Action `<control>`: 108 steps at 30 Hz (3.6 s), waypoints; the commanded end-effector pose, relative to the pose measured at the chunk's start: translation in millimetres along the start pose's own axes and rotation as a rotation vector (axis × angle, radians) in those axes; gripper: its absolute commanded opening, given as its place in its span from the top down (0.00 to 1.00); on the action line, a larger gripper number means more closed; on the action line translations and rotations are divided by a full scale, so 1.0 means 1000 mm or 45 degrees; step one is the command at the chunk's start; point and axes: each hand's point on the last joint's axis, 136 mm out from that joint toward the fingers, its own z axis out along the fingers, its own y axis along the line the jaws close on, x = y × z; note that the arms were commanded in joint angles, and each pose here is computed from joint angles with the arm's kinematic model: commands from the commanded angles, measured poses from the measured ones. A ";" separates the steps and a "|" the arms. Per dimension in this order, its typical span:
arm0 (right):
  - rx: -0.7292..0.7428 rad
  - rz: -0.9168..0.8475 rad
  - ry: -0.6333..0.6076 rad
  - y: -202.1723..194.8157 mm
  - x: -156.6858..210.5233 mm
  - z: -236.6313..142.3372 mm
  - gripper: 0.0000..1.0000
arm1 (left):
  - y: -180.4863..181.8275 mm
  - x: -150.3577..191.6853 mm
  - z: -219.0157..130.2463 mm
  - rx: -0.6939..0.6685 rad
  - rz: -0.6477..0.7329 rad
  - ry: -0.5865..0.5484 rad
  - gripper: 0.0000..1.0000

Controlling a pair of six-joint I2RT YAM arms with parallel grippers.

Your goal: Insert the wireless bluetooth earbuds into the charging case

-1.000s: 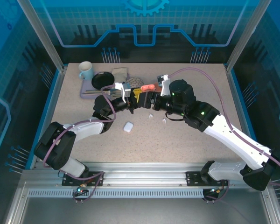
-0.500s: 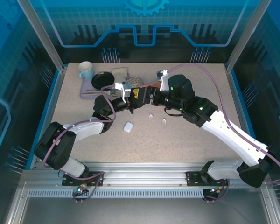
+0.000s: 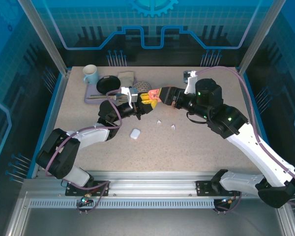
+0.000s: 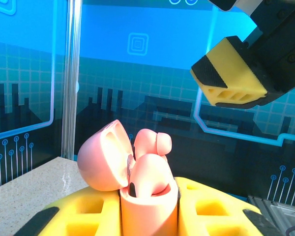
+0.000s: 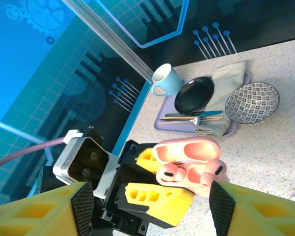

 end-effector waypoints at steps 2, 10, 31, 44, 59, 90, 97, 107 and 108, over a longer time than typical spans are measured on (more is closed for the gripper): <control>0.106 0.003 0.032 -0.023 0.010 0.009 0.33 | -0.010 -0.018 -0.002 0.026 0.069 -0.057 1.00; 0.178 -0.042 0.036 -0.033 0.009 0.028 0.34 | -0.012 -0.019 -0.001 0.036 0.061 -0.056 1.00; 0.028 -0.060 0.072 0.010 0.009 0.035 0.36 | -0.009 -0.012 -0.001 0.027 0.050 -0.040 1.00; 0.060 -0.091 0.061 0.009 0.009 0.030 0.36 | -0.010 -0.013 -0.002 0.032 0.050 -0.044 1.00; -0.142 -0.158 0.254 -0.012 -0.024 0.059 0.33 | -0.019 -0.013 0.000 0.103 0.035 -0.008 1.00; -0.147 -0.061 0.275 -0.012 0.015 0.020 0.39 | 0.010 0.008 0.006 -0.054 -0.095 0.088 1.00; 0.128 0.033 0.186 -0.075 0.021 0.009 0.38 | 0.033 0.063 -0.015 -0.267 -0.311 0.217 1.00; 0.269 0.101 0.209 -0.115 0.048 0.017 0.38 | 0.081 0.166 -0.048 -0.669 -0.659 0.534 1.00; 0.278 0.103 0.211 -0.117 0.050 0.018 0.38 | 0.087 0.178 -0.051 -0.715 -0.708 0.578 1.00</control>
